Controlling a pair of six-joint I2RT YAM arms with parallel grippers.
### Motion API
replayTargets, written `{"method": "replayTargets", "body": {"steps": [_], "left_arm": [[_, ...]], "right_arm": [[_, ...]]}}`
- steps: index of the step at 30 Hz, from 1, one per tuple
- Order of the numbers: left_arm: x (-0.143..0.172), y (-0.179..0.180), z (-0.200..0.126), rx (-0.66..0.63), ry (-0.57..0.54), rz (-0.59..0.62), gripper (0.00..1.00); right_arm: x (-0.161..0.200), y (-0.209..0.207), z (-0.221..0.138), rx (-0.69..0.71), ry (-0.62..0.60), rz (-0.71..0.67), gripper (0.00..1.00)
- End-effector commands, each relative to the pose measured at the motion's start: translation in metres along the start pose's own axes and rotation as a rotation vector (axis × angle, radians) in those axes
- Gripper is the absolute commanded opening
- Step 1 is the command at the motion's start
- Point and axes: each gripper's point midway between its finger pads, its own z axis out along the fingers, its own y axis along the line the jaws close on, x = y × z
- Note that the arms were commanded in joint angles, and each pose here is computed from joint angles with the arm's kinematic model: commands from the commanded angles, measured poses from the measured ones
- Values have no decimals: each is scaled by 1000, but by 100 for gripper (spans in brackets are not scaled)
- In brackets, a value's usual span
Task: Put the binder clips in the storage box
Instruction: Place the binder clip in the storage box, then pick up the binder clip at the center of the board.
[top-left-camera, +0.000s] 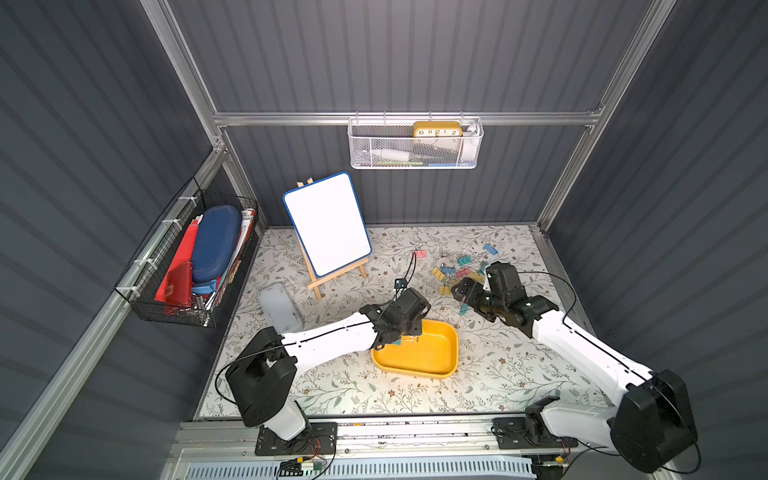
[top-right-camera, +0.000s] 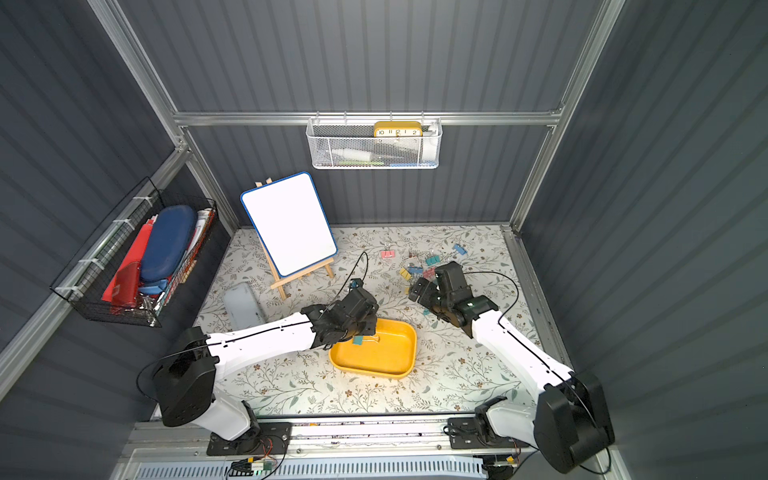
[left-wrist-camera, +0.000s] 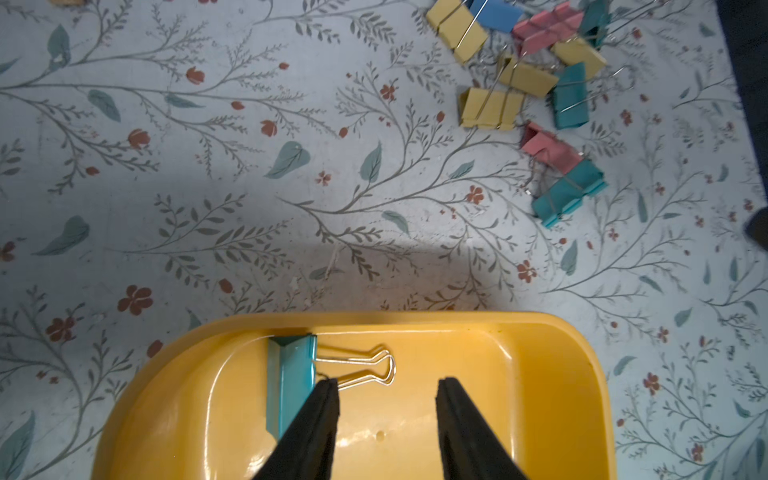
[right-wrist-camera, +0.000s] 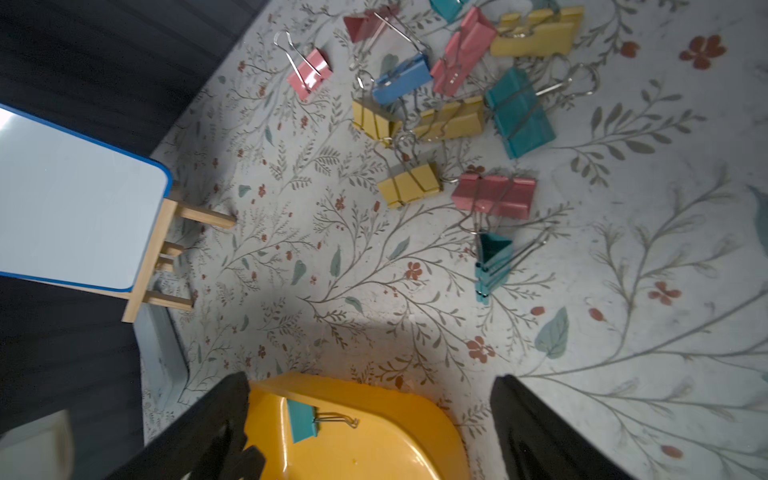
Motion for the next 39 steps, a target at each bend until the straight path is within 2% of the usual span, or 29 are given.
{"method": "replayTargets", "body": {"steps": [1,5,9,12,17,22,25,30,32,35,39], "left_arm": [[-53,-35,-56,175,-177,-61,47],[-86,-34,-110,255,-358,-103,61],[-98,-21,-143,274,-468,-130,99],[-96,-15,-146,261,-479,-132,99],[-91,-17,-136,255,-445,-120,99],[-87,-25,-124,267,-414,-99,99],[-87,-30,-120,277,-404,-78,99],[-88,-33,-120,278,-405,-62,99],[-88,-32,-121,279,-408,-62,99],[-90,-31,-124,282,-421,-74,99],[-98,-22,-137,281,-473,-152,99]], "right_arm": [[6,-26,13,110,29,-14,95],[4,-39,29,163,62,-25,95],[-4,-47,44,184,70,-45,89],[-9,-53,52,220,83,-33,82],[-12,-66,64,277,73,-16,56],[-7,-76,69,307,81,-12,42],[-8,-79,66,315,75,-18,28],[-11,-72,52,290,54,-29,12],[-14,-69,43,272,29,-31,8],[-16,-53,24,197,11,-40,8],[-1,-15,-11,30,9,-33,7]]}}
